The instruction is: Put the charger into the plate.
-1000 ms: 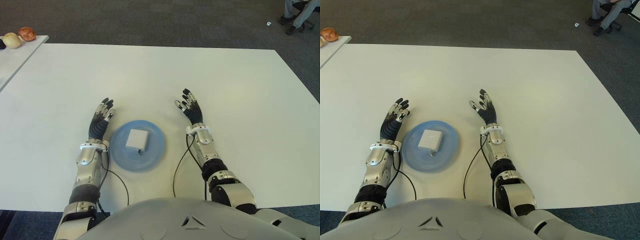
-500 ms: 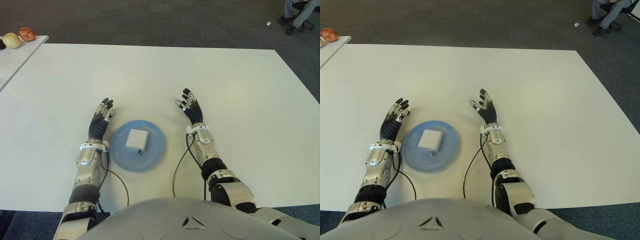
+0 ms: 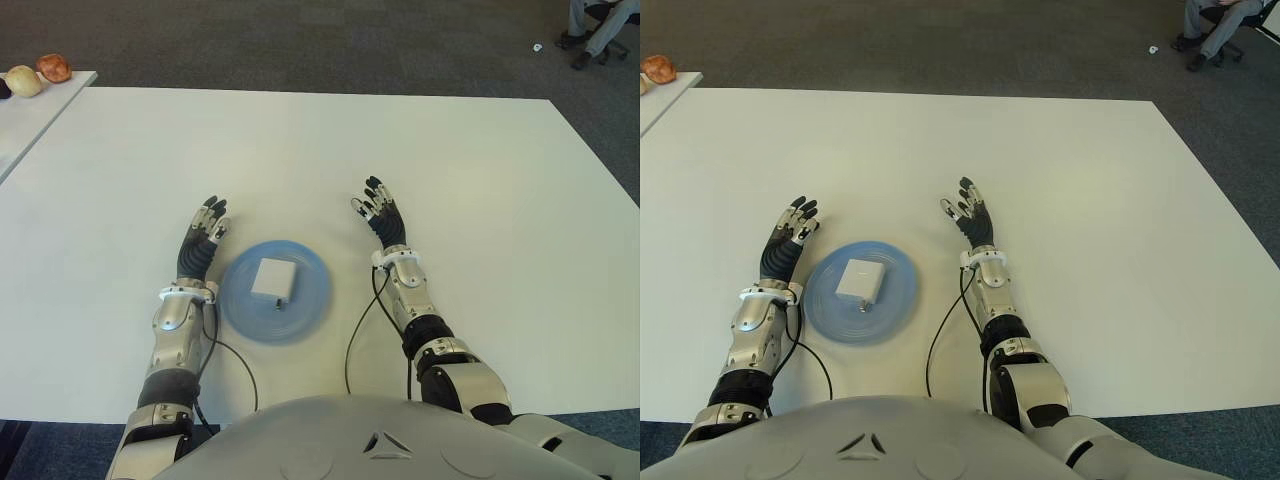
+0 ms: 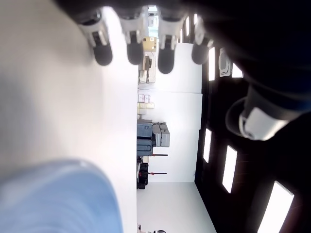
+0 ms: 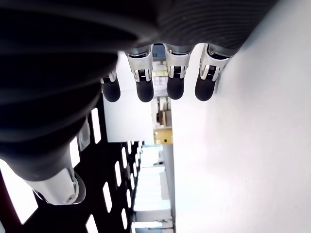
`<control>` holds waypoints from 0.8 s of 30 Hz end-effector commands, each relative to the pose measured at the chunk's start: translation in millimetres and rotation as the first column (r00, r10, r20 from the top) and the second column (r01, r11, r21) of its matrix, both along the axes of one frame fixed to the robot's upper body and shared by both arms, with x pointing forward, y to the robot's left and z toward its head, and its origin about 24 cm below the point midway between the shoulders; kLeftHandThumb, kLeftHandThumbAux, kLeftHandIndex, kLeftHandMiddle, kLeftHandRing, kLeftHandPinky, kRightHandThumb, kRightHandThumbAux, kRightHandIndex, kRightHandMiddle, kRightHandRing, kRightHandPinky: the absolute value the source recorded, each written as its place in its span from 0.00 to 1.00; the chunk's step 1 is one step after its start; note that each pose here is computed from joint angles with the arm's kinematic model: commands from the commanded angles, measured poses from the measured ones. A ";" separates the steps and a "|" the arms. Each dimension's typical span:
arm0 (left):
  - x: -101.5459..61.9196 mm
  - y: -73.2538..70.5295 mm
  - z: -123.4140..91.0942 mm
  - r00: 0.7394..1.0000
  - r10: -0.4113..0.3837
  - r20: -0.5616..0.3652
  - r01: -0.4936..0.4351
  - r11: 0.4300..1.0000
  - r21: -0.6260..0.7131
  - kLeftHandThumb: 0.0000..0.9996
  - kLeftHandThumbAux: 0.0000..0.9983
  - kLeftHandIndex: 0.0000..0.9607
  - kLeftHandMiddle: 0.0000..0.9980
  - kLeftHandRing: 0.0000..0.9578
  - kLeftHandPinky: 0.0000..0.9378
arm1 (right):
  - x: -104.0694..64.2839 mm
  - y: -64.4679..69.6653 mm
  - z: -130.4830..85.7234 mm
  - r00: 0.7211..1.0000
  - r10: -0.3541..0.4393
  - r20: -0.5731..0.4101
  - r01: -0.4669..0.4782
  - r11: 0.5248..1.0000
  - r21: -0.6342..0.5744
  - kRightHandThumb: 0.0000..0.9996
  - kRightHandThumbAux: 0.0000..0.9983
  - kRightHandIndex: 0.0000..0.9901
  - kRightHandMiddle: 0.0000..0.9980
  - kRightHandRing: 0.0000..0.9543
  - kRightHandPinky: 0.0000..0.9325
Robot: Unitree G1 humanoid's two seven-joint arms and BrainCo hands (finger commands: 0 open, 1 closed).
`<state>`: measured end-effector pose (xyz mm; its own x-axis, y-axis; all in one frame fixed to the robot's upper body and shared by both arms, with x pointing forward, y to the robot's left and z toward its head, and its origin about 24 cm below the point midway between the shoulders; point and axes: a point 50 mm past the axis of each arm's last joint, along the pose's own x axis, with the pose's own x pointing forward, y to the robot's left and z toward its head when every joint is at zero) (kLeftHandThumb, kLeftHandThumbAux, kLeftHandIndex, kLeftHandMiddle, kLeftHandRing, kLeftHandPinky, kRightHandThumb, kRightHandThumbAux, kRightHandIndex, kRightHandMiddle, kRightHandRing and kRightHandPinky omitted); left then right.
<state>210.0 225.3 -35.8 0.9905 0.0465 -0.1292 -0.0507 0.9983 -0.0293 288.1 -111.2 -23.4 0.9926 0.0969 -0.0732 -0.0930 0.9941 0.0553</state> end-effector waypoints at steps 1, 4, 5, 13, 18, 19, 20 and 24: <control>-23.0 -0.3 -26.3 0.987 0.021 -0.159 -0.023 1.000 -0.012 0.00 0.51 0.01 0.12 0.08 0.00 | -13.7 -3.1 -21.2 0.994 -0.014 -0.113 0.014 1.000 -0.005 0.03 0.64 0.04 0.09 0.05 0.04; -23.1 -0.2 -26.4 0.987 0.022 -0.160 -0.024 1.000 -0.014 0.00 0.52 0.01 0.12 0.08 0.00 | -13.9 -3.2 -21.5 0.993 -0.015 -0.114 0.015 1.000 -0.007 0.03 0.62 0.04 0.10 0.06 0.04; -23.1 -0.2 -26.4 0.987 0.022 -0.160 -0.024 1.000 -0.014 0.00 0.52 0.01 0.12 0.08 0.00 | -13.9 -3.2 -21.6 0.993 -0.016 -0.114 0.015 1.000 -0.007 0.03 0.62 0.04 0.10 0.06 0.04; -23.1 -0.1 -26.0 0.987 0.021 -0.160 -0.024 1.000 -0.016 0.00 0.52 0.01 0.12 0.08 0.00 | -14.5 -3.7 -21.7 0.993 -0.023 -0.112 0.022 1.000 -0.009 0.04 0.60 0.05 0.10 0.06 0.04; -22.8 -0.5 -25.4 0.987 0.019 -0.160 -0.022 1.000 -0.013 0.00 0.51 0.01 0.12 0.08 0.00 | -14.5 -4.1 -21.2 0.994 -0.024 -0.106 0.022 1.000 -0.017 0.04 0.59 0.05 0.11 0.06 0.04; -22.8 -0.5 -25.3 0.987 0.019 -0.160 -0.021 1.000 -0.013 0.00 0.51 0.01 0.12 0.08 0.00 | -14.5 -4.1 -21.2 0.994 -0.024 -0.106 0.022 1.000 -0.019 0.04 0.59 0.05 0.11 0.06 0.04; -22.8 -0.5 -25.3 0.987 0.019 -0.160 -0.021 1.000 -0.014 0.00 0.51 0.01 0.12 0.08 0.00 | -14.6 -4.0 -21.3 0.994 -0.024 -0.106 0.022 1.000 -0.022 0.04 0.59 0.05 0.11 0.06 0.04; -22.7 -0.4 -25.4 0.987 0.020 -0.162 -0.023 1.000 -0.018 0.00 0.51 0.01 0.12 0.08 0.00 | -14.7 -4.0 -21.4 0.994 -0.023 -0.105 0.020 0.999 -0.026 0.05 0.59 0.05 0.10 0.06 0.04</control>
<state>209.0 225.5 -35.4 0.9906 0.0470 -0.1285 -0.0511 0.9983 -0.0285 288.2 -112.1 -23.4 0.9938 0.0840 -0.0723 -0.0810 0.9958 0.0436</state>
